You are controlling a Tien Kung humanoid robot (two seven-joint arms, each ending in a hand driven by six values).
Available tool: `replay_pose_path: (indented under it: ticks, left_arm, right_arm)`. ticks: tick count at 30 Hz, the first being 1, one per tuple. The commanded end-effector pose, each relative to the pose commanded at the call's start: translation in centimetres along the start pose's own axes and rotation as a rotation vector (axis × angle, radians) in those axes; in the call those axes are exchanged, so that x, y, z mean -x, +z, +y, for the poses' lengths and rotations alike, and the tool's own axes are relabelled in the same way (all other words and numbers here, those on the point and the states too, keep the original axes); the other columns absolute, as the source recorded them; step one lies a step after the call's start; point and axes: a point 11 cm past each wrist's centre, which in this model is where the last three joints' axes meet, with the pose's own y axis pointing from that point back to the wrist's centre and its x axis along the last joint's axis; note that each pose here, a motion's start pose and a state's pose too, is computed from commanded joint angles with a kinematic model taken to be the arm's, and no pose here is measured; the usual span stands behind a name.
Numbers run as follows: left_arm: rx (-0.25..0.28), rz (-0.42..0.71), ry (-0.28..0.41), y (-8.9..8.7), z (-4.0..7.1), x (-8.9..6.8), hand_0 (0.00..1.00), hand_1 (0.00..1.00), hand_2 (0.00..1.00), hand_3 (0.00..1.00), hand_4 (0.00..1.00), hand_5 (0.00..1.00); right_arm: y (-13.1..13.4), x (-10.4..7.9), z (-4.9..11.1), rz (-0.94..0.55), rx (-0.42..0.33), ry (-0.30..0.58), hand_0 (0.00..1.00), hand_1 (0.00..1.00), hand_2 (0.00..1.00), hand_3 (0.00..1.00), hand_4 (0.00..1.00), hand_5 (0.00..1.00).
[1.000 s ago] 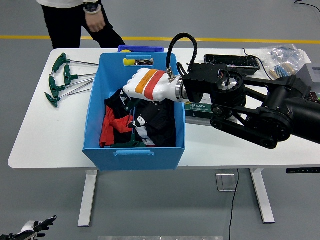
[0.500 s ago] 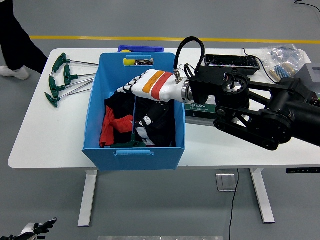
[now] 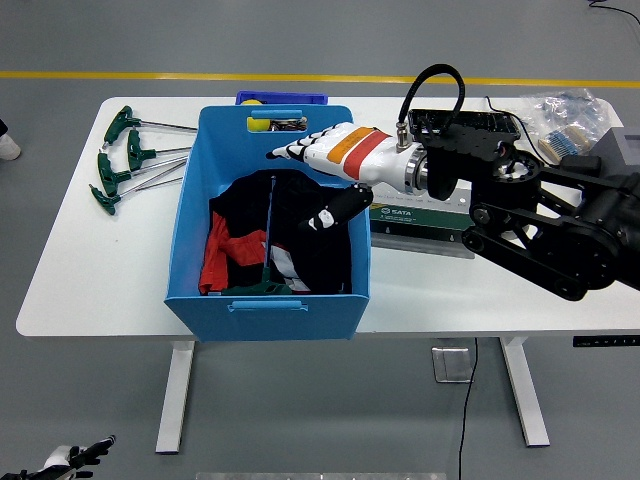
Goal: Lift tool from toolbox,place it in box,lift tool from toolbox,place it in box
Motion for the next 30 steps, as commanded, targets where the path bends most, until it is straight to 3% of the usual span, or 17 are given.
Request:
replay_pose_path:
  ticks: [6,13,20,21,22,27,28,30]
  left_arm:
    - [-0.001,0.006,-0.001,-0.1,0.0,0.1,0.874,0.797,0.775,0.600,0.711,0.556]
    - [-0.002,0.006,-0.004,-0.3,0.0,0.3,0.873,0.797,0.776,0.600,0.710,0.557]
    - [0.006,0.009,-0.006,-0.3,0.0,0.3,0.869,0.796,0.776,0.600,0.710,0.556]
    - [0.007,0.009,-0.005,-0.3,0.0,0.3,0.869,0.796,0.776,0.600,0.710,0.556]
    - [0.008,0.009,-0.004,-0.3,0.0,0.3,0.867,0.796,0.776,0.599,0.710,0.558]
    - [0.007,0.011,-0.003,-0.5,0.0,0.3,0.867,0.796,0.776,0.599,0.710,0.558]
    - [0.006,0.011,-0.003,-0.6,0.0,0.3,0.866,0.795,0.776,0.599,0.710,0.557]
    - [0.004,0.009,-0.003,-0.7,0.1,0.3,0.866,0.795,0.776,0.599,0.710,0.557]
  right_arm:
    - [4.1,-0.7,3.1,-0.137,0.091,0.081,0.817,0.814,0.927,0.961,0.925,0.601]
    - [7.9,-0.8,7.6,-0.433,0.161,0.209,0.826,0.824,0.910,0.944,0.930,0.608]
    - [10.8,0.7,12.7,-0.776,0.213,0.332,0.826,0.833,0.898,0.915,0.953,0.648]
    - [11.0,0.9,13.2,-0.818,0.216,0.351,0.826,0.833,0.898,0.915,0.953,0.648]
    - [11.2,1.1,13.7,-0.858,0.218,0.370,0.830,0.836,0.893,0.910,0.993,0.731]
    - [12.1,2.9,16.2,-1.064,0.250,0.482,0.830,0.836,0.893,0.910,0.993,0.731]
    - [12.1,3.3,16.6,-1.084,0.259,0.497,0.834,0.840,0.890,0.909,0.998,0.804]
    - [12.2,4.3,17.4,-1.127,0.278,0.531,0.834,0.840,0.890,0.909,0.998,0.804]
